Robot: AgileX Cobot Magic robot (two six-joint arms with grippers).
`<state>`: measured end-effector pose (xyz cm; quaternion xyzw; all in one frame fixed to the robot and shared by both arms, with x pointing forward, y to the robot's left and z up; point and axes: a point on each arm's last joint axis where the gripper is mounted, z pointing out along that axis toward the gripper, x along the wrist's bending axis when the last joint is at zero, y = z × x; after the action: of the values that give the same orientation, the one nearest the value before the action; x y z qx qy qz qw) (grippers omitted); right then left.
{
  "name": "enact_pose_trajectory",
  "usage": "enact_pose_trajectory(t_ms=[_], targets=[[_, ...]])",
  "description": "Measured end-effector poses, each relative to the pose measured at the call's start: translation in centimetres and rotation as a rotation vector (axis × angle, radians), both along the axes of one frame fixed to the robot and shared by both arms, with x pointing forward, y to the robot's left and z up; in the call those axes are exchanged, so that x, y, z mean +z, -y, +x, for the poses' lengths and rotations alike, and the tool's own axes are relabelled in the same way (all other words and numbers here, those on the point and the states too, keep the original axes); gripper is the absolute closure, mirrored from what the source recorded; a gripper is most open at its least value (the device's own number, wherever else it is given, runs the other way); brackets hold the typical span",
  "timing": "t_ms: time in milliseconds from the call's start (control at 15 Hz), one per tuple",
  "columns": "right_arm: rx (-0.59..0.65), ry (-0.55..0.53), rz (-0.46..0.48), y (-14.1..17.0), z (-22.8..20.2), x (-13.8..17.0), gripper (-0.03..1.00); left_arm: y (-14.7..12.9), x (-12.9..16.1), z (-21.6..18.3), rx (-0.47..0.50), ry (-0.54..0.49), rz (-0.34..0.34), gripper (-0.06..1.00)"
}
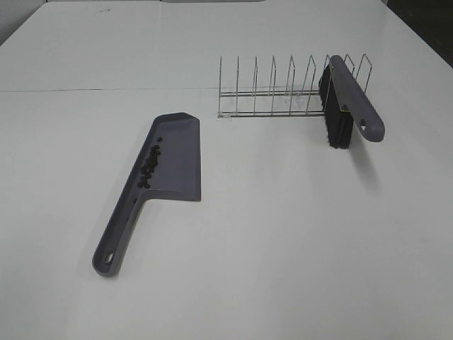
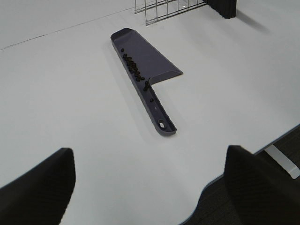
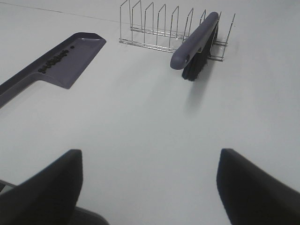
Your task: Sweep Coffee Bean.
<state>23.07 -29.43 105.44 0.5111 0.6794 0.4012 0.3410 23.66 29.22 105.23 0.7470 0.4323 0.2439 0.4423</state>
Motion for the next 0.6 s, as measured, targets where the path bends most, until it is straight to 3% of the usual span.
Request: enact_pose_trajectory(t_ms=[267, 600], targets=[[-0.074, 0.000, 0.000, -0.06, 0.04, 0.00, 0.30, -0.01, 0.00, -0.04, 0.010, 0.004, 0.000, 0.14], [-0.238, 0.001, 0.000, -0.17, 0.16, 0.01, 0.30, 0.02, 0.00, 0.03, 0.275, 0.013, -0.002, 0.14]])
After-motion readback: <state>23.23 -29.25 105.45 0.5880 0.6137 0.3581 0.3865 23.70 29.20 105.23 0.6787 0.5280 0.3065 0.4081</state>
